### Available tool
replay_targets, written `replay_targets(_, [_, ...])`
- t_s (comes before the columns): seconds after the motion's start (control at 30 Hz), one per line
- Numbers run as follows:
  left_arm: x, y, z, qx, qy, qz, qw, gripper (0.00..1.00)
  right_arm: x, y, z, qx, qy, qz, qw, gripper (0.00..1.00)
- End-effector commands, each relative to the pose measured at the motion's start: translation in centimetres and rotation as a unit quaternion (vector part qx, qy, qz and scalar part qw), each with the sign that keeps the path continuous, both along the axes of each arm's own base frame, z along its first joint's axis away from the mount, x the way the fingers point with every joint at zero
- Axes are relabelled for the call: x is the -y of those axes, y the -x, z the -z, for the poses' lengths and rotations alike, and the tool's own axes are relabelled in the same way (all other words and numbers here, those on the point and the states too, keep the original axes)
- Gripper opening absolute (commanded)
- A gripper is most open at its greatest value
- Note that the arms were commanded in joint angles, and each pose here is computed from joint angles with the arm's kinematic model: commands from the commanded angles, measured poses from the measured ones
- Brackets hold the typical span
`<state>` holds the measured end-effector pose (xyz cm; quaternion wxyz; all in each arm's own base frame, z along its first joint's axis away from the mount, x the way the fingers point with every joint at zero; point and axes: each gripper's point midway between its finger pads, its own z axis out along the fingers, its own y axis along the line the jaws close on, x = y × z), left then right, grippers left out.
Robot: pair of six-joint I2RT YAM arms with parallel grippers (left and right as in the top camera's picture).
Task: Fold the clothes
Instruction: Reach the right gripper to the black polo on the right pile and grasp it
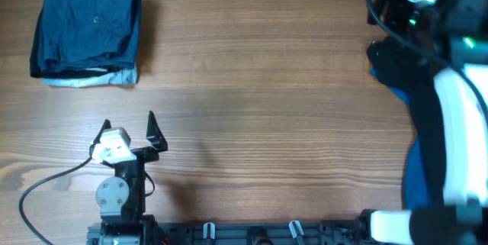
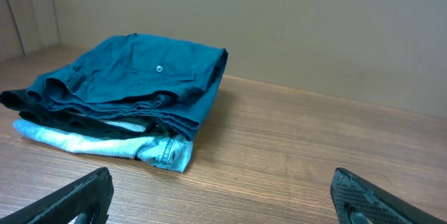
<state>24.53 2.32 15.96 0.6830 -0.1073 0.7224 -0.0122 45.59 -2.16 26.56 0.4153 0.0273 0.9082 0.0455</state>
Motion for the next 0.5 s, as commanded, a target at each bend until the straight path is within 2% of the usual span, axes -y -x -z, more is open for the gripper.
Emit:
replay_targets(0.0, [-0.1,0.0,0.1,-0.002,-0.012,-0.003,1.0,1.0,2.4,-2.1,5.9,-0.065,0.044,0.024,0.997,1.0])
replay_targets(0.07, [-0.1,0.0,0.1,-0.002,-0.012,-0.003,1.0,1.0,4.4,-2.9,9.3,-0.099,0.057,0.067,0.991,0.99])
replay_targets(0.13, [-0.1,0.0,0.1,-0.002,-0.012,-0.003,1.0,1.0,6.0,-3.4,12.7,-0.128,0.047,0.117,0.984,0.85])
replay_targets(0.33, [-0.1,0.0,0.1,-0.002,-0.012,-0.003,1.0,1.0,7.6,-5.0,20.0,-0.163,0.018,0.17,0.972,0.73])
replay_targets(0.47, [-0.1,0.0,0.1,-0.002,-0.012,-0.003,1.0,1.0,7.5,-5.3,21.8,-0.17,0.006,0.182,0.968,0.73])
